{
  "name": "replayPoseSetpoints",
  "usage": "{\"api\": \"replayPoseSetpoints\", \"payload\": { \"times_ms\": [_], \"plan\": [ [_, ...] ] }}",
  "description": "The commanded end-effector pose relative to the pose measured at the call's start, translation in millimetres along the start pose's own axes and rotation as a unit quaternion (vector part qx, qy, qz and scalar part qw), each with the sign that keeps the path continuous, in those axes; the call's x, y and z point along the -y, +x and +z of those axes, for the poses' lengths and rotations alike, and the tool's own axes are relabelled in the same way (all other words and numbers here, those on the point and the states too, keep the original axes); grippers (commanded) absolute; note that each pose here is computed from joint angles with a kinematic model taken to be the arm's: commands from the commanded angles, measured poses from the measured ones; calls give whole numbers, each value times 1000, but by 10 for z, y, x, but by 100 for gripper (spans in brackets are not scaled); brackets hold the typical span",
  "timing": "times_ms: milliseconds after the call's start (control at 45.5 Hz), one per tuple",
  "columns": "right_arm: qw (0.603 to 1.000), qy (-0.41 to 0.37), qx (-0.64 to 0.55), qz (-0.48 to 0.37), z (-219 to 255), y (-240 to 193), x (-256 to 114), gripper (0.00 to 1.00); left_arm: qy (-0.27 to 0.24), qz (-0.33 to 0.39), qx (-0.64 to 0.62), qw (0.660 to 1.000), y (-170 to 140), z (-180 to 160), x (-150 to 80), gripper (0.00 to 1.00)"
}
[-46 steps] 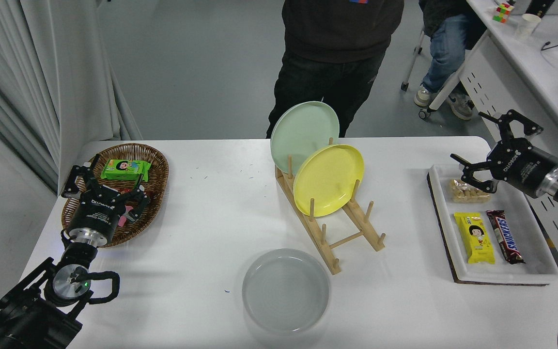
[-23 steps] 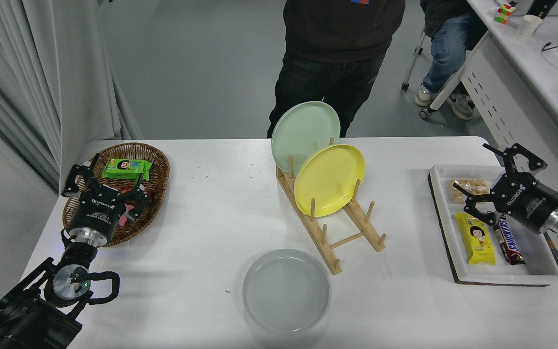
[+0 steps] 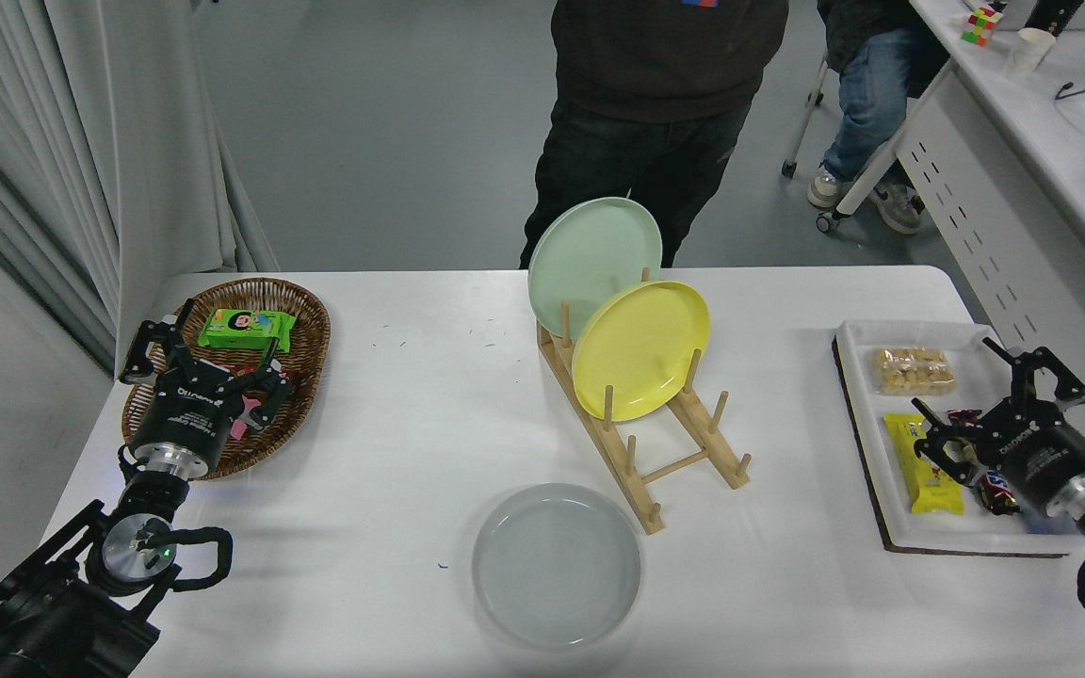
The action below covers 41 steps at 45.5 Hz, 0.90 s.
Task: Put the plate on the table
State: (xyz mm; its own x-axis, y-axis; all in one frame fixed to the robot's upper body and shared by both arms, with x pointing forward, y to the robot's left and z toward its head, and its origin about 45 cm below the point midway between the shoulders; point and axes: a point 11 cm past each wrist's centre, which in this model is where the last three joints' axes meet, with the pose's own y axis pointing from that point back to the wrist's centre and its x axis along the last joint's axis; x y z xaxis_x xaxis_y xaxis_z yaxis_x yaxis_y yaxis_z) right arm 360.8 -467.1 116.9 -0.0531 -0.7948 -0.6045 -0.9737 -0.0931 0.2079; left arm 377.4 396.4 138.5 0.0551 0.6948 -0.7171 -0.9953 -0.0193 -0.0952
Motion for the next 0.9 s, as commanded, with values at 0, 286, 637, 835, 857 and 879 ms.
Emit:
{"api": "replayPoseSetpoints", "payload": {
  "times_ms": [0, 286, 637, 835, 857, 879],
  "plan": [
    [998, 43, 50, 23, 68, -89, 191, 100, 0, 0, 0, 1000, -1, 1, 1, 98],
    [994, 55, 90, 4, 169, -298, 337, 100, 0, 1, 0, 1000, 4, -2, -5, 98],
    [992, 3, 119, -35, 424, -913, 516, 100, 0, 0, 0, 1000, -1, 1, 1, 98],
    [993, 3, 117, -23, 420, -865, 501, 100, 0, 0, 0, 1000, -1, 1, 1, 98],
    [993, 3, 119, -23, 425, -864, 498, 100, 0, 1, 0, 1000, 4, -2, -4, 98],
    [993, 4, 119, -23, 422, -864, 498, 100, 0, 0, 0, 1000, -1, 1, 1, 98]
  ]
}}
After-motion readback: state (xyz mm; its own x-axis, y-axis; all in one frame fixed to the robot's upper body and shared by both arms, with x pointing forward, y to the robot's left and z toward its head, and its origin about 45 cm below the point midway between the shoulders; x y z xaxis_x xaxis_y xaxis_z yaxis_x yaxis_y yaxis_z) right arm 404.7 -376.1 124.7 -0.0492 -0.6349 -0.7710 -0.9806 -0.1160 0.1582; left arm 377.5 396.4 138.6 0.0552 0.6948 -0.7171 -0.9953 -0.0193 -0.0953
